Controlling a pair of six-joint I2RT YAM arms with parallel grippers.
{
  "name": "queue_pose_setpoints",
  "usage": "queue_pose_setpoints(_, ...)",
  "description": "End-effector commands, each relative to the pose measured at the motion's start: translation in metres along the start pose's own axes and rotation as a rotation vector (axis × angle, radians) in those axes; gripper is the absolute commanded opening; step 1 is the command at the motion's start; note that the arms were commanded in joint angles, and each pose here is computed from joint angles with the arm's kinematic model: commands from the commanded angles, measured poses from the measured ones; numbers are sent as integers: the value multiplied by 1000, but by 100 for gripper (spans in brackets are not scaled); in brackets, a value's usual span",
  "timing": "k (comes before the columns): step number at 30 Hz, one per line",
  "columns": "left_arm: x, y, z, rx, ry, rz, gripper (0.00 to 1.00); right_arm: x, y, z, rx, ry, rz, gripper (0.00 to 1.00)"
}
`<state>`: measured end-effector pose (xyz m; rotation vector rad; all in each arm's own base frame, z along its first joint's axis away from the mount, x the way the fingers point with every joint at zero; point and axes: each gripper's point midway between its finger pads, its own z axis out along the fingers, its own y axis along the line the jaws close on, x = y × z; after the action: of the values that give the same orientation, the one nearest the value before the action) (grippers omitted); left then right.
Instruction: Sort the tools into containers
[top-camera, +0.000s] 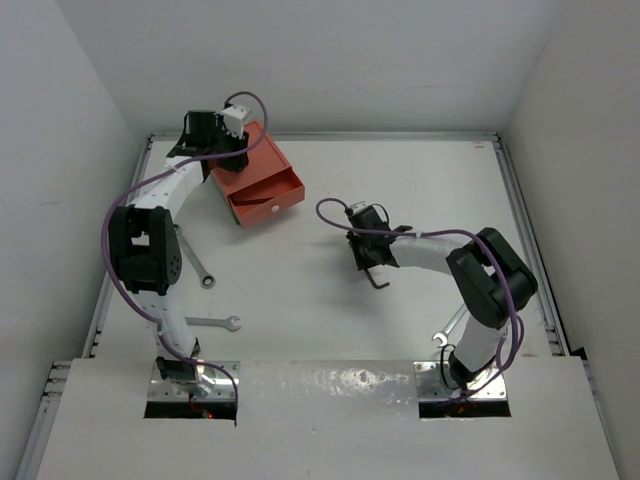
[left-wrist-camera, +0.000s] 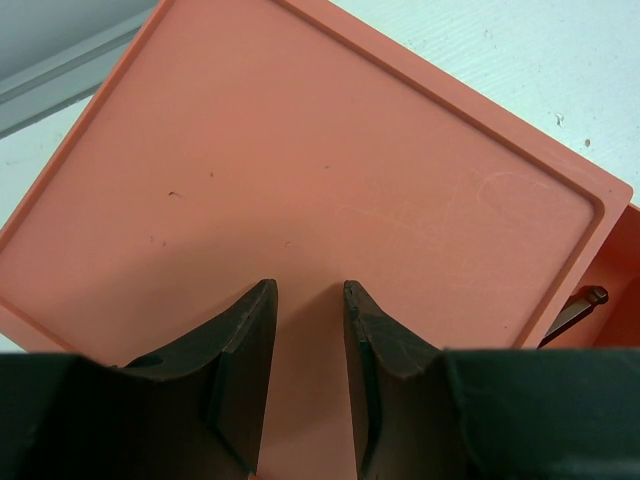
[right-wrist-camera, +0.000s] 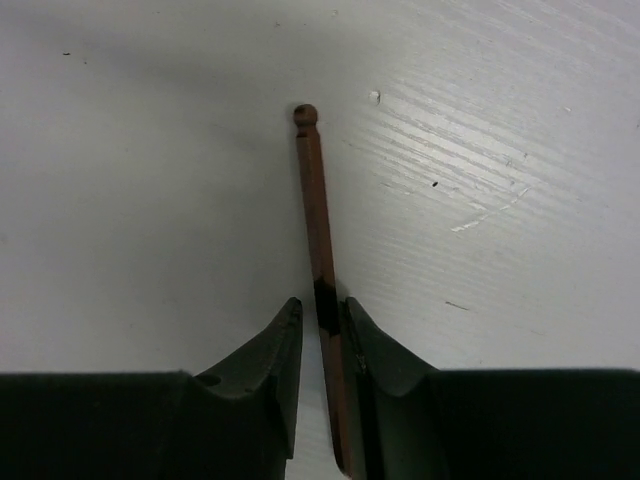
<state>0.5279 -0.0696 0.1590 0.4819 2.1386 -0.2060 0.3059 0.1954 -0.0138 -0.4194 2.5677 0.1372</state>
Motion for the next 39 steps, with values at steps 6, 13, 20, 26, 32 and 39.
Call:
queue_pose_setpoints(6, -19, 0, -16, -22, -47, 27, 31, 114, -31, -4, 136, 354, -60, 0)
queue_pose_setpoints(13, -19, 0, -16, -24, -47, 29, 31, 37, -20, -30, 98, 53, -202, 0)
queue_pose_setpoints(20, -18, 2, -15, -30, -45, 32, 31, -54, 0, -70, 23, -239, -266, 0)
queue_pose_setpoints(26, -14, 11, -11, -66, -28, 28, 31, -188, 35, -117, -28, -545, -320, 0)
queue_pose_setpoints(32, -12, 13, -10, -64, -29, -1, 31, -300, 105, -154, -190, -859, -403, 0)
queue_pose_setpoints(39, -1, 20, -5, -79, -5, -37, 31, -347, 170, -129, -308, -1050, -438, 0)
